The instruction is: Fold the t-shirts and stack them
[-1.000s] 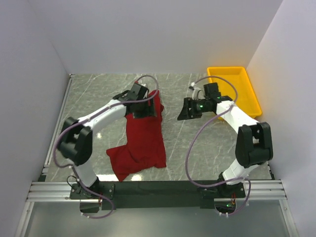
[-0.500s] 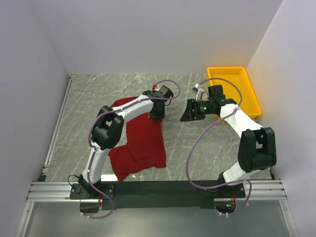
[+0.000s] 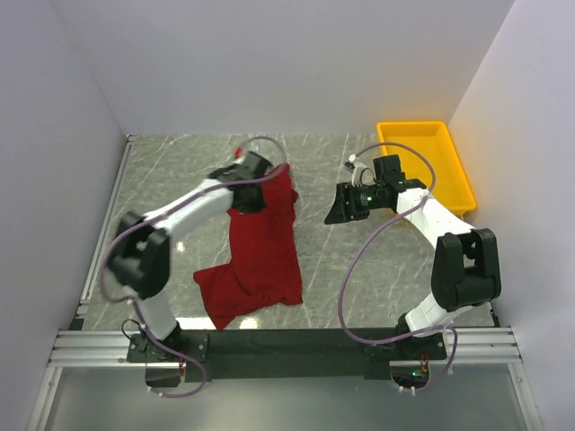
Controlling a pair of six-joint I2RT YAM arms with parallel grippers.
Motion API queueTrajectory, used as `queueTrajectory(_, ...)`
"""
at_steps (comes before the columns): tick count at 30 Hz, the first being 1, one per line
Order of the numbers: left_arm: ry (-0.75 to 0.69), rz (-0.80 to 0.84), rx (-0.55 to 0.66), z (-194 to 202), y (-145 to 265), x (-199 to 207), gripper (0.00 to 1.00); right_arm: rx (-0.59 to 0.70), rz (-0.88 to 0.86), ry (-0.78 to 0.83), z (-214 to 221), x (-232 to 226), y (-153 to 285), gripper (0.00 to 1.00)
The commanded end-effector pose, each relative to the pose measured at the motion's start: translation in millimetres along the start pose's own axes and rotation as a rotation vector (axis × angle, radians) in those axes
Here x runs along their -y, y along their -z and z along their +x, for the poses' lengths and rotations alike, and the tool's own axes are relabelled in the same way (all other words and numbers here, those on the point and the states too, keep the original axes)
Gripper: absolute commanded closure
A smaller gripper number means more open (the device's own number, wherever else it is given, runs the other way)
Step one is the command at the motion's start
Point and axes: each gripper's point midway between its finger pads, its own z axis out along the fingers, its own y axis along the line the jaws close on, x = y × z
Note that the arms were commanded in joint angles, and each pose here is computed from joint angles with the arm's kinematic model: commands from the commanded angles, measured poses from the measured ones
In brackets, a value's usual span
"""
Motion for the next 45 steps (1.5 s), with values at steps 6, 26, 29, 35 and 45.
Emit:
queueTrajectory(6,0.178,0.305,0.088,-31.4,52.2,-17.2,0.72,-0.053,-0.078,0.084,-8.0,-26.3,-22.4,0.3)
queueTrajectory(26,-0.115,-0.175,-0.11,35.8,-51.2,46.7,0.38,0.097,0.054,0.08,-19.6,7.2,29.0,0.26)
queueTrajectory(29,-0.134,-0.203,-0.104,37.9,-55.0,40.3,0.7,0.101,0.053,0.076,-18.6,7.6,29.3,0.26)
queueTrajectory(35,-0.096,-0.125,0.002,10.0,-20.0,46.5,1.0,0.089,0.041,0.084,-17.0,6.1,28.8,0.26)
queueTrajectory(45,0.233,0.433,0.054,19.2,68.0,-8.9,1.0,-0.049,-0.155,0.184,10.4,-40.3,-2.8,0.26)
